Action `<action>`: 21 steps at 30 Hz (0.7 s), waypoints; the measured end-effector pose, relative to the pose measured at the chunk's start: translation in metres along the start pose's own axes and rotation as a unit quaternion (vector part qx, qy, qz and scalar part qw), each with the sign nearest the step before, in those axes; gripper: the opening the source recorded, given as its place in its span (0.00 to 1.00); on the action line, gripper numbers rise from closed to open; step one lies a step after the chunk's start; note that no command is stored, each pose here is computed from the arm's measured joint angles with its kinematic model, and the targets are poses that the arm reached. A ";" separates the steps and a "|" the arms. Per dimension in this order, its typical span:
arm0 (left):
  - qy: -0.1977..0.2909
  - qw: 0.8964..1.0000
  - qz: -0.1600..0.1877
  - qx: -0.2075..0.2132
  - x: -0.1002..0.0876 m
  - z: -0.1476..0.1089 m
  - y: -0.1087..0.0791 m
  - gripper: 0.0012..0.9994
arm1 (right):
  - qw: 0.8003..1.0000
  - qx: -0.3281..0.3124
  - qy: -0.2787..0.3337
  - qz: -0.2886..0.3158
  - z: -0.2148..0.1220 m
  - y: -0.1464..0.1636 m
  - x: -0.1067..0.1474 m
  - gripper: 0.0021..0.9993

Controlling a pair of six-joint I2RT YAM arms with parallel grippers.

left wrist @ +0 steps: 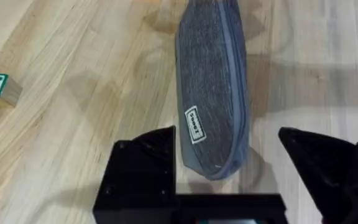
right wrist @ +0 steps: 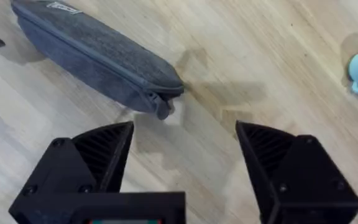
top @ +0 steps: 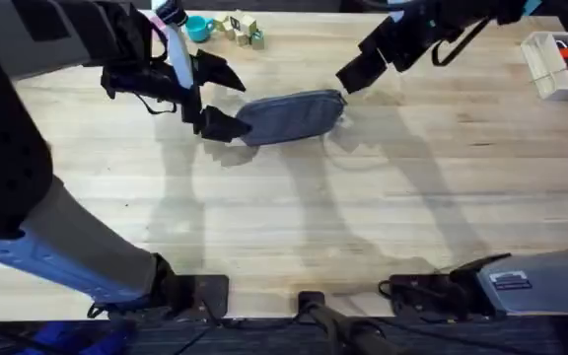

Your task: Unzip the bag, pick up the pens from the table one at a time and place them inside, then zip the bag closed.

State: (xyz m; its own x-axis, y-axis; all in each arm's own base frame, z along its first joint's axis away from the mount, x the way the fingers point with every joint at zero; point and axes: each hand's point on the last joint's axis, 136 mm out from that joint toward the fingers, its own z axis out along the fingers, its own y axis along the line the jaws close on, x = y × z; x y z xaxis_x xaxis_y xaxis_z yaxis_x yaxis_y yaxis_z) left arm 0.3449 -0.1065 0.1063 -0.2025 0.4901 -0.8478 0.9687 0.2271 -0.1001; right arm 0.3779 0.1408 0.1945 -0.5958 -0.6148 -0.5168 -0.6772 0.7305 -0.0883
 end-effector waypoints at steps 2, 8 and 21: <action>0.008 1.000 -0.023 0.013 0.003 -0.001 -0.008 1.00 | 1.000 0.001 -0.003 -0.002 -0.002 0.001 -0.002 1.00; 0.058 0.996 -0.072 0.000 -0.006 -0.017 -0.003 1.00 | 0.999 0.013 -0.034 -0.010 -0.028 0.004 -0.011 1.00; 0.120 0.953 -0.147 -0.236 -0.109 -0.129 0.005 1.00 | 0.998 0.022 -0.054 -0.014 -0.063 0.012 -0.008 1.00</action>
State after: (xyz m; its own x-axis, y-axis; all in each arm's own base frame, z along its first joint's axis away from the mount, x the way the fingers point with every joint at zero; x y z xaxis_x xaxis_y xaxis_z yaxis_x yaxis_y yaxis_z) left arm 0.3536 -0.0505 0.2651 -0.5369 0.5120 -0.6705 0.7039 0.7100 -0.0215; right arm 0.3476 0.1358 0.2516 -0.5249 -0.6011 -0.6026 -0.6715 0.7275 -0.1409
